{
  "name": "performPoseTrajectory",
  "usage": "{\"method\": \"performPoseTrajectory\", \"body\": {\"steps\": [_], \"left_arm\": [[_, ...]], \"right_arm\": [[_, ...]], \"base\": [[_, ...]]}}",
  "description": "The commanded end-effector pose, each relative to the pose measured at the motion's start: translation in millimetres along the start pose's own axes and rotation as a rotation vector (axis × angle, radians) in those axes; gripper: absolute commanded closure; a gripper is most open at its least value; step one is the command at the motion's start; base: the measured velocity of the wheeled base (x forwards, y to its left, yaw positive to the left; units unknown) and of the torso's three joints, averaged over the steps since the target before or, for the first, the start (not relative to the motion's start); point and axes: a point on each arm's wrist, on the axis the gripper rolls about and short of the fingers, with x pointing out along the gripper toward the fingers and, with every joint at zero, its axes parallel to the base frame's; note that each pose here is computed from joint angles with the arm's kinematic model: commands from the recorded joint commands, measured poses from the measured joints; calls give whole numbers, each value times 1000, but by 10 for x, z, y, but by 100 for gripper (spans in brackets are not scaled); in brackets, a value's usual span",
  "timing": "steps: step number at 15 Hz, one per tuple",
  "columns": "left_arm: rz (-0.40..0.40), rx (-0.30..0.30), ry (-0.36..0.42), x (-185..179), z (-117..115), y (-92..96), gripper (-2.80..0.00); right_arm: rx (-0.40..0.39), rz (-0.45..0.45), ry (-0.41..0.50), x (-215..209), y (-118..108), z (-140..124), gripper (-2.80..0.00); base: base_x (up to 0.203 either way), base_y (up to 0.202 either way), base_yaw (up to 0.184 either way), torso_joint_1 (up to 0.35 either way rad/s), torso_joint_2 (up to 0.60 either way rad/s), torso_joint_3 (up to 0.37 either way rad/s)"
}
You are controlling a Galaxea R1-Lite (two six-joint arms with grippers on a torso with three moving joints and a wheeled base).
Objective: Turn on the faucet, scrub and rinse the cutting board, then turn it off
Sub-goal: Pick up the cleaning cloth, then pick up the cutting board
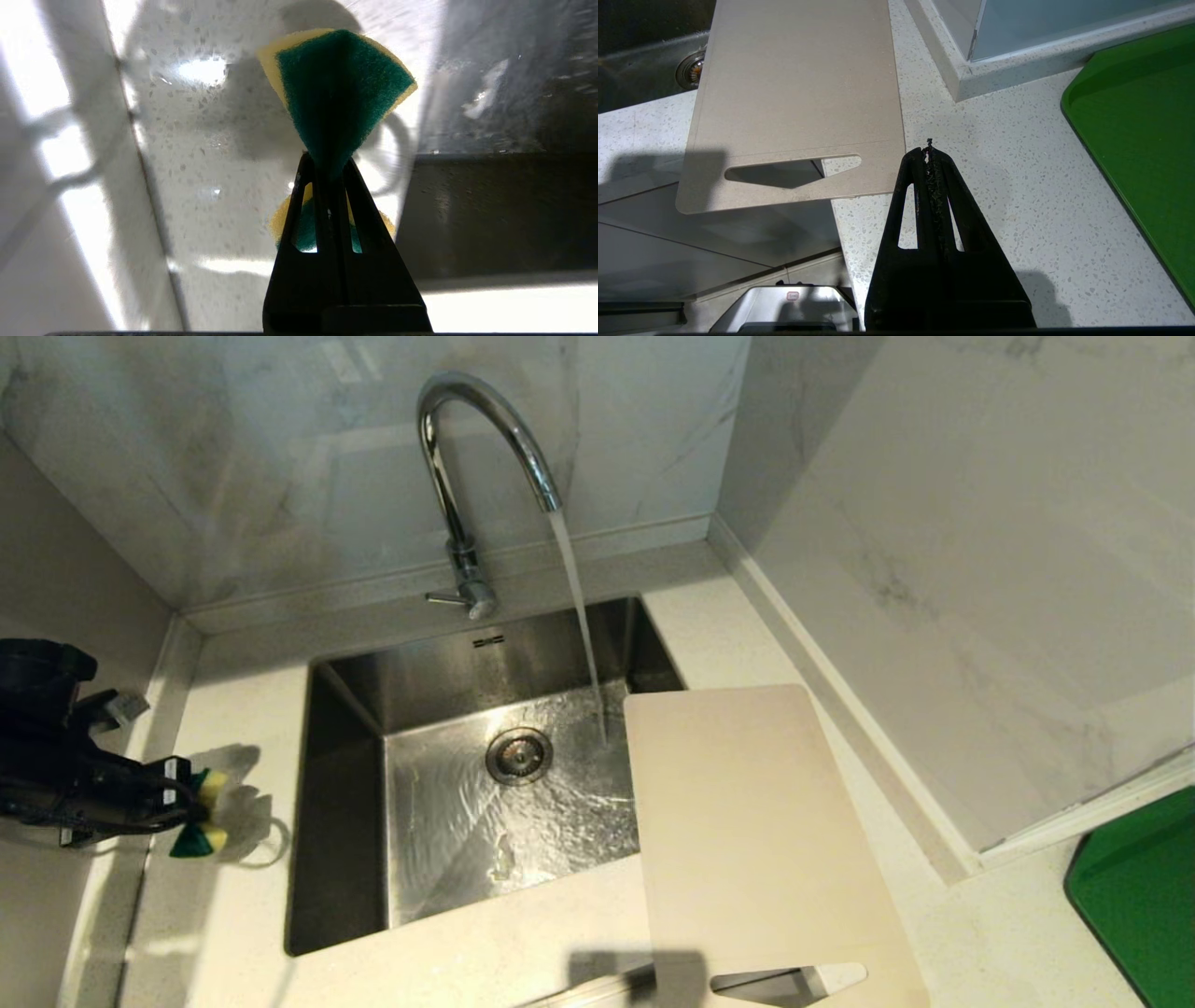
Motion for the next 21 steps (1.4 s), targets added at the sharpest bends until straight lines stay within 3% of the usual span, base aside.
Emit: {"method": "performPoseTrajectory", "body": {"steps": [1,7,11,18,21], "left_arm": [[-18,12,-78,-390,87,-82,0],[-84,70,-246,-1223,203,-348,0],[-167,76,-338,-1590,174,-543,0],[-266,68,-319,-1738,91,-765,0],[-269,69,-310,-1743,58,-767,0]], "right_arm": [[-1,0,0,0,0,0,0],[-20,3,-5,-1,1,4,0],[-26,5,-5,-1,1,4,0],[-26,3,-5,-1,1,4,0],[-26,5,-5,-1,1,4,0]], "base": [[0,0,0,0,0,0],[0,0,0,0,0,0],[0,0,0,0,0,0],[0,0,0,0,0,0],[0,0,0,0,0,0]]}}
